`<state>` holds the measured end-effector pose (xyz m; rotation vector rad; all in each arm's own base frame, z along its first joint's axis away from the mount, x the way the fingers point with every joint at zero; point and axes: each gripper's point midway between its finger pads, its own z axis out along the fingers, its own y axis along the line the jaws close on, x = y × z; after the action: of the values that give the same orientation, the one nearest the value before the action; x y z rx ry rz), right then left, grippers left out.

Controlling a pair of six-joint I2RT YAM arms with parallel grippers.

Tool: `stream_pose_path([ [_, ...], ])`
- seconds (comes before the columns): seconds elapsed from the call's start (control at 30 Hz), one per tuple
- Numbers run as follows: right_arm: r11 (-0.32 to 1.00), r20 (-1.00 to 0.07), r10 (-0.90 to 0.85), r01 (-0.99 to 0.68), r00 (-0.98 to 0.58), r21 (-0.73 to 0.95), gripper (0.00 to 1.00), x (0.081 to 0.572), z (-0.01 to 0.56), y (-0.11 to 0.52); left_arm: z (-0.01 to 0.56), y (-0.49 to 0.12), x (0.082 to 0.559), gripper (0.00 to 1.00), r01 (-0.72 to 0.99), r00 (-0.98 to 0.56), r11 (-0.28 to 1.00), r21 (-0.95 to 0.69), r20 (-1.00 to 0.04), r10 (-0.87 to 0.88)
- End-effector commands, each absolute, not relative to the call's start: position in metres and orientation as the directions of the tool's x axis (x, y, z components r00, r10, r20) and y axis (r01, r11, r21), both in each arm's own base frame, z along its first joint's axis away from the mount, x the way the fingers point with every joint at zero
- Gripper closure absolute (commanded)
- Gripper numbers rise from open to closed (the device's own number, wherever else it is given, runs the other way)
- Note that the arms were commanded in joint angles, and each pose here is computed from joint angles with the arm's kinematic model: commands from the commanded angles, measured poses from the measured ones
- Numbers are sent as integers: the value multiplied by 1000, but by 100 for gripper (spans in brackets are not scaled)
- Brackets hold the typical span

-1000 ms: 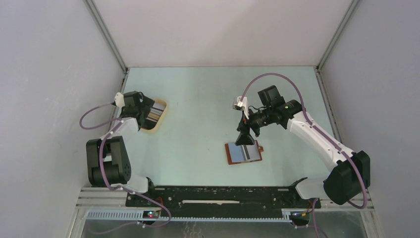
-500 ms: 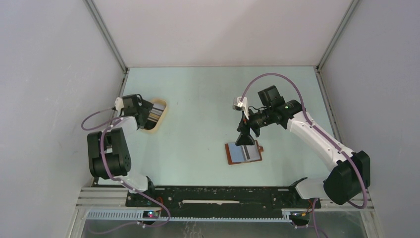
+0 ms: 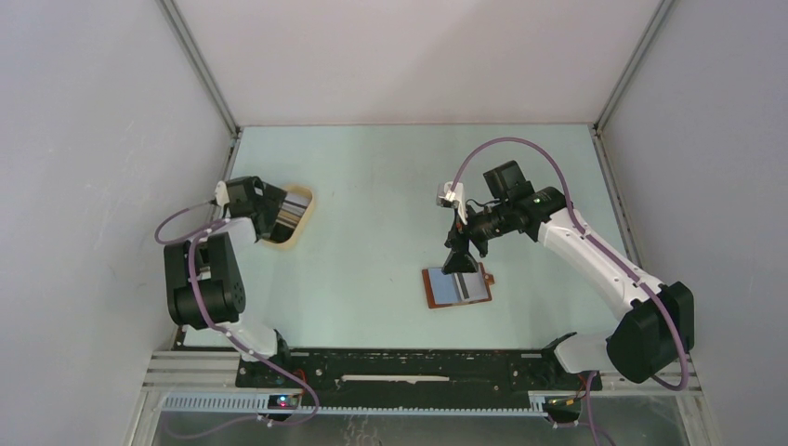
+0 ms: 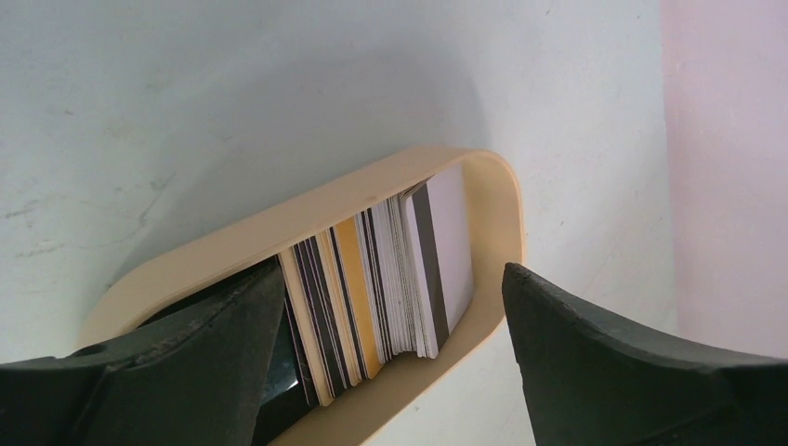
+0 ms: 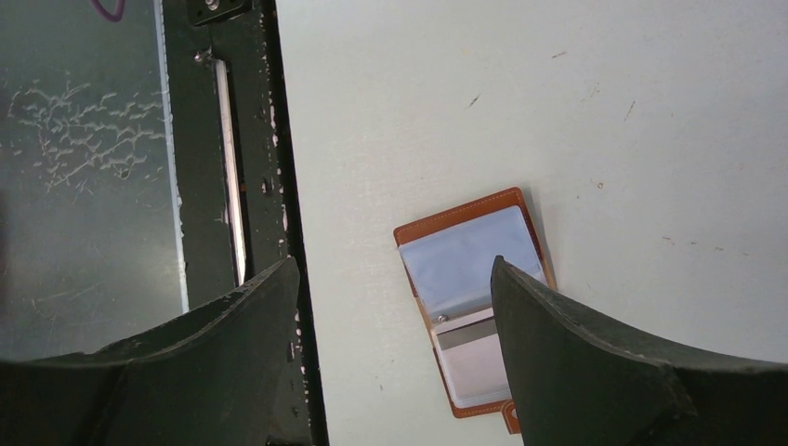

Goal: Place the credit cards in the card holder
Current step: Move the storage box to the center of the board.

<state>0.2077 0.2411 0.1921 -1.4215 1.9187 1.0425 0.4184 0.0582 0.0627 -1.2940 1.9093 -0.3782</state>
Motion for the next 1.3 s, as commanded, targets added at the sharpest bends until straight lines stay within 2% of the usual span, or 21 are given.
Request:
stream_pose_path([
  [0.0, 126, -792, -535, -955, -293, 269, 15, 206, 195, 242, 51, 53, 416, 8, -647, -185, 411, -643, -390, -902],
  [0.33, 125, -794, -532, -955, -294, 269, 15, 205, 196, 242, 63, 45, 424, 9, -553, -197, 434, -711, -395, -897],
  [1.27, 113, -801, -527, -958, -283, 264, 15, 203, 199, 242, 96, 33, 426, 21, -318, -165, 430, -845, -397, -903],
])
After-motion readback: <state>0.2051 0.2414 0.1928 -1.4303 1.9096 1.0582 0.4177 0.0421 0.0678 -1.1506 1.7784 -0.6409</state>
